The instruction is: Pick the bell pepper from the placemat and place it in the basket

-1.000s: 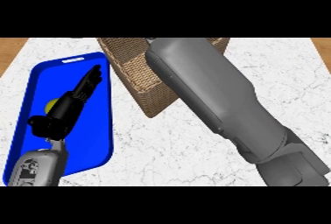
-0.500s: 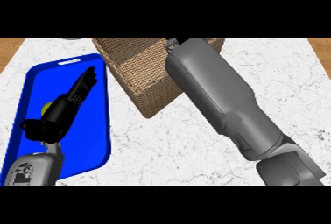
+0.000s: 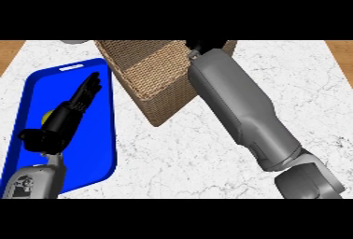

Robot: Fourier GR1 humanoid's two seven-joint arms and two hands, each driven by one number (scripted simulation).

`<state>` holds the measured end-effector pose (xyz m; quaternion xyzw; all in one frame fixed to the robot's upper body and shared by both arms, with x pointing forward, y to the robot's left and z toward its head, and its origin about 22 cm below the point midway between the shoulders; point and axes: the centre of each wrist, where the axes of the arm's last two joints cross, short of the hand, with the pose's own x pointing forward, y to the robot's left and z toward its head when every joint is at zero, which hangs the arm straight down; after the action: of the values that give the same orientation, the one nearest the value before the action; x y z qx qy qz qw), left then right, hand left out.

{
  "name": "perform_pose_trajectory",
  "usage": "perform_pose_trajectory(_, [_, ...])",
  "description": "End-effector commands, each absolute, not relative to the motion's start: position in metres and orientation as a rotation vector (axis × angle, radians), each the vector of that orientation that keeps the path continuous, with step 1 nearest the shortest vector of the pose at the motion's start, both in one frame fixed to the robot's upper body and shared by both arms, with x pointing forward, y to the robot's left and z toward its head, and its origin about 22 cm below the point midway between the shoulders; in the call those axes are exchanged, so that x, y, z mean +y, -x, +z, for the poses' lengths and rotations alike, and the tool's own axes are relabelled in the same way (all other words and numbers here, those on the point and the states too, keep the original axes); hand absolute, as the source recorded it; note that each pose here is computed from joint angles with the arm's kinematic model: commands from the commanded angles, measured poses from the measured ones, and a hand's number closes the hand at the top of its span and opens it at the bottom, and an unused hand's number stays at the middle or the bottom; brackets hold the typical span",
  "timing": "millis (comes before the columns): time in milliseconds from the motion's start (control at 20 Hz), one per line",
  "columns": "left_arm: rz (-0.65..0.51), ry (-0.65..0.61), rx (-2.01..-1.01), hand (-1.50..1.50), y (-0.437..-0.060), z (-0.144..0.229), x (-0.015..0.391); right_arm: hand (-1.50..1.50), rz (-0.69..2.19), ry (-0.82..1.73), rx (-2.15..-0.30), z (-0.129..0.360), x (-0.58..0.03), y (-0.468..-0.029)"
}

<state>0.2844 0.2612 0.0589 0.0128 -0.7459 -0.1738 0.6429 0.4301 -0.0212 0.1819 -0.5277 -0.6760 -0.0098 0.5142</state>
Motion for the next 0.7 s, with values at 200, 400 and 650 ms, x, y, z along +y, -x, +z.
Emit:
perform_pose_trajectory(200, [-0.397,-0.029,-1.689,0.00,-0.290,0.071,0.252,-1.50,-0.107,1.254,-1.623,0.196,-0.021,-0.435])
perform_pose_trajectory(400, [-0.396,-0.052,-1.691,0.00,-0.293,0.068,0.265,-1.50,-0.175,1.223,-1.675,0.189,-0.041,-0.443])
perform_pose_trajectory(650, [-0.387,-0.020,-1.687,0.00,-0.288,0.067,0.266,-1.50,-0.339,1.107,-1.731,0.214,-0.036,-0.438])
